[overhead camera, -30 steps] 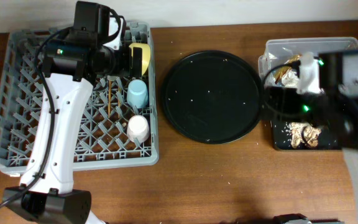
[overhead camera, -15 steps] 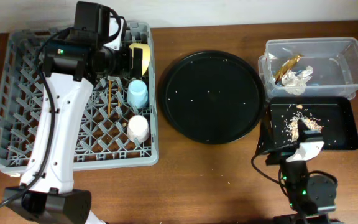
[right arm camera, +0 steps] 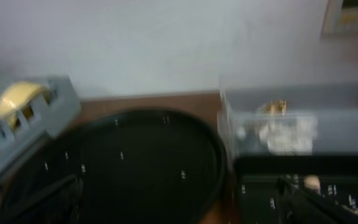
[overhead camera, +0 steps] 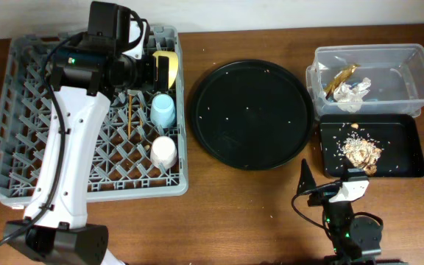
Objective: Sort waste into correct bins and load items into the dishwasher rack
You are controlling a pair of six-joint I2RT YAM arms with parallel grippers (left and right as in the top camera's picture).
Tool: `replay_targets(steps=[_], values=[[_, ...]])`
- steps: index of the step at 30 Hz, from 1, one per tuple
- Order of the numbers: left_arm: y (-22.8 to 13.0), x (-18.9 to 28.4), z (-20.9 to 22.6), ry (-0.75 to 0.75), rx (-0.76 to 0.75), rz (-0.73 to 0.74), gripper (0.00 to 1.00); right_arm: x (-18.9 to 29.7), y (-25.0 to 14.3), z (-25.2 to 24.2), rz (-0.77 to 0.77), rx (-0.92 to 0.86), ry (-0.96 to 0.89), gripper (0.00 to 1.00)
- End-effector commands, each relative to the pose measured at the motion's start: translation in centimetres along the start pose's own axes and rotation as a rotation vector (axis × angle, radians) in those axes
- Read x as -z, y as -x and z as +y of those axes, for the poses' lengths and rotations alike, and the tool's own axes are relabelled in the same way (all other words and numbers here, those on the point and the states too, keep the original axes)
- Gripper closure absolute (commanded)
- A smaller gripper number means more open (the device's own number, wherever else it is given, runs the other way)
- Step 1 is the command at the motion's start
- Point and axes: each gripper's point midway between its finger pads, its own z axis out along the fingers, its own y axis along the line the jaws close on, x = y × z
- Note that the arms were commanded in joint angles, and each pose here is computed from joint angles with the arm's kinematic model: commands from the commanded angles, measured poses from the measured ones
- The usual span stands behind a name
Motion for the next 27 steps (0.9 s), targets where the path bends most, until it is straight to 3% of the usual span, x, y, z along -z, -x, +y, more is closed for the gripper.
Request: replay_targets(steps=[1, 23, 24, 27], values=[[0.0, -0.2, 0.2, -0.003, 0.016, 0.004, 0.01, 0.0, -0.4, -0.2, 0.011, -0.003, -0.010, 0.02], [-0.1, -0.1, 0.2, -0.003, 0.015, 0.004, 0.01, 0.0, -0.4, -0.2, 0.011, -0.003, -0.010, 0.02], [0.2, 0.9, 1.7, 0.090, 0.015, -0.023, 0.01, 0.0, -0.4, -0.2, 0.011, -0.003, -0.010, 0.02], [-0.4, 3.6, 2.4, 0.131, 0.010, -0.041, 0.01, 0.0, -0.4, -0.2, 0.011, -0.002, -0.010, 0.02]])
